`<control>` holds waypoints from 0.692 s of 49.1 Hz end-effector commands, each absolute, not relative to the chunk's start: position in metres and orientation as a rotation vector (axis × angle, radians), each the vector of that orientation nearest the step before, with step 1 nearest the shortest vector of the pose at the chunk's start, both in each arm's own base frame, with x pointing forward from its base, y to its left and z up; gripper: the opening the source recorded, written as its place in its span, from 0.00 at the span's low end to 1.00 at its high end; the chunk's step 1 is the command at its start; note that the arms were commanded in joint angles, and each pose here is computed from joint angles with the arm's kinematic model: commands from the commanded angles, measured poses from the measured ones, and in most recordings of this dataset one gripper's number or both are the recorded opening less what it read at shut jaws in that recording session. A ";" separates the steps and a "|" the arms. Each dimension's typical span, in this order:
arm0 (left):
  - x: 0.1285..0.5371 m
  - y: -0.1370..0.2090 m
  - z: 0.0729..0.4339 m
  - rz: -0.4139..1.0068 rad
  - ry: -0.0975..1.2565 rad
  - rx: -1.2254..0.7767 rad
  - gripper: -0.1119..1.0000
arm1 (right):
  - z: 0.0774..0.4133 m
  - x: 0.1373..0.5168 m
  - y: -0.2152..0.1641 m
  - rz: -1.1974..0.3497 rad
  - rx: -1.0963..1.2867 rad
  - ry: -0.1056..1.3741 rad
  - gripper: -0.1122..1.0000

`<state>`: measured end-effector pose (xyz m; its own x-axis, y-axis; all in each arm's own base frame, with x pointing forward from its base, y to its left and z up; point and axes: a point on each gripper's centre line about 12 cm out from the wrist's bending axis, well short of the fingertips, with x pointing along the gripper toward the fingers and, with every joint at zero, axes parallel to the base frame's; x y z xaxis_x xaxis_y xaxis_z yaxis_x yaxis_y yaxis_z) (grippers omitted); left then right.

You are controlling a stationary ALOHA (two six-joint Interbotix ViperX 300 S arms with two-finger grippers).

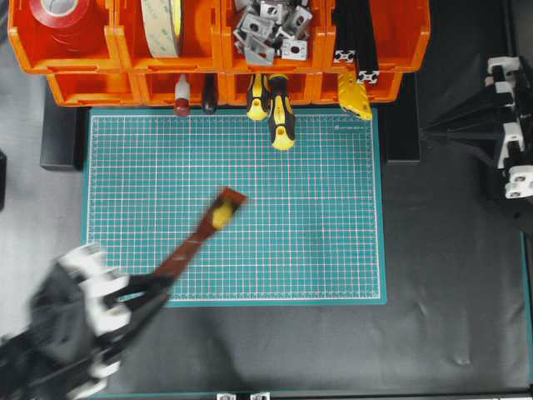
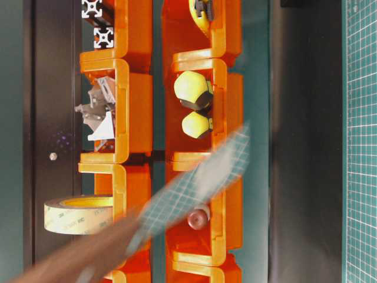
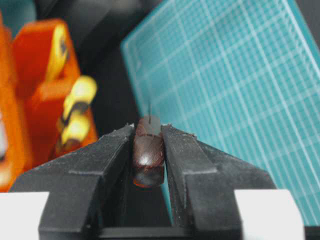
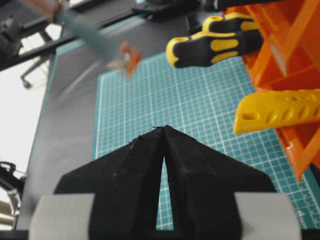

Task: Pick scraper from container rack with left arm.
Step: 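Pull the scraper out of the rack and swing it over the mat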

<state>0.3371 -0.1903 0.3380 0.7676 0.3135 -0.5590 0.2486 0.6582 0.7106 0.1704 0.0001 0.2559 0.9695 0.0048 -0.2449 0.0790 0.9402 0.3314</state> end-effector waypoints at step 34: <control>0.407 -0.104 0.247 -0.127 0.731 1.033 0.28 | 0.286 0.157 0.003 -0.023 0.444 0.243 0.09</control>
